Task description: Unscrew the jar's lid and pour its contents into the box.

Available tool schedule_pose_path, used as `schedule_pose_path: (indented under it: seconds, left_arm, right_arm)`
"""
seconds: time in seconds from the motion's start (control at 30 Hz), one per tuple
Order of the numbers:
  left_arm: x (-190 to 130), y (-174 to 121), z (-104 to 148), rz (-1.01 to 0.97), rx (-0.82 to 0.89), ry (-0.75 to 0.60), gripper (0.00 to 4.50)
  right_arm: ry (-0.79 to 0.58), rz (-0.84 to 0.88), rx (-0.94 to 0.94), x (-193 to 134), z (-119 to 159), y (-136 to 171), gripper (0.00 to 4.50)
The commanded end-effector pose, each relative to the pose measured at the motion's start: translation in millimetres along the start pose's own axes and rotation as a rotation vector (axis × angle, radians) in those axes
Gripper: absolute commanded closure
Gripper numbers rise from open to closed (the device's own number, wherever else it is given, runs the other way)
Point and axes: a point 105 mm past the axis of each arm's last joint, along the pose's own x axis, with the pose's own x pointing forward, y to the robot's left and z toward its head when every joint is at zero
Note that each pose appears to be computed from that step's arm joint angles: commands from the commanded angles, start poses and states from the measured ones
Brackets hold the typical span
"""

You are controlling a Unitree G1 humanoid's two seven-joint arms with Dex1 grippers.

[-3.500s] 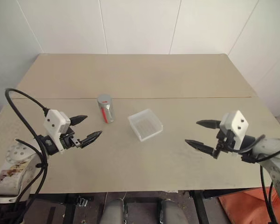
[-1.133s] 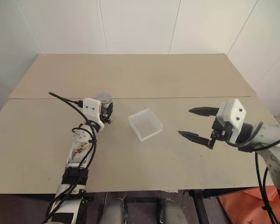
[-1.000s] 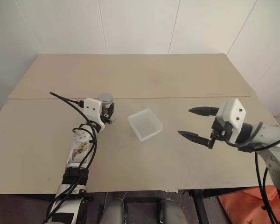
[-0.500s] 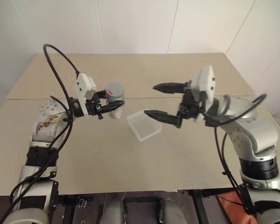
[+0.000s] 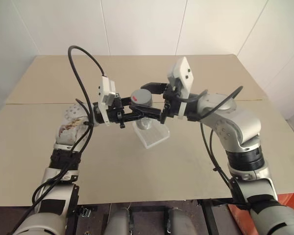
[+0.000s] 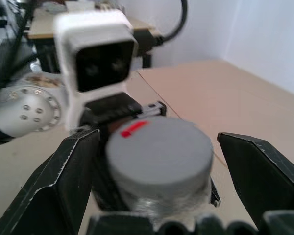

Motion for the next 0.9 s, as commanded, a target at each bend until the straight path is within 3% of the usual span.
schedule_pose_path:
  seconds: [0.03, 0.43, 0.63, 0.7, 0.8, 0.9]
  left_arm:
    - [0.3, -0.9, 8.7, -0.016, 0.049, -0.017, 2.48]
    - [-3.7, 1.3, 4.0, -0.022, 0.058, 0.022, 2.48]
    - [-4.0, 1.2, 4.1, -0.027, 0.062, 0.026, 2.48]
    - [-4.4, -0.1, 4.8, -0.039, 0.063, 0.029, 2.48]
    - [-5.4, -5.6, 6.8, -0.096, 0.062, 0.034, 2.48]
    - [-7.6, -16.2, 11.2, -0.215, 0.055, 0.041, 2.48]
  right_arm:
    - [-0.032, -0.015, -0.047, 0.0, 16.6, -2.1, 0.0]
    - [-0.042, -0.012, -0.07, -3.4, 18.4, -2.9, 0.0]
    - [-0.045, 0.013, -0.075, -2.8, 16.7, 0.1, 1.74]
    - [-0.047, 0.031, -0.079, -2.5, 16.0, 1.4, 1.74]
    - [-0.083, 0.158, -0.078, -2.2, 17.3, 10.1, 1.74]
    - [-0.159, 0.508, -0.11, -11.9, 20.3, 37.2, 1.74]
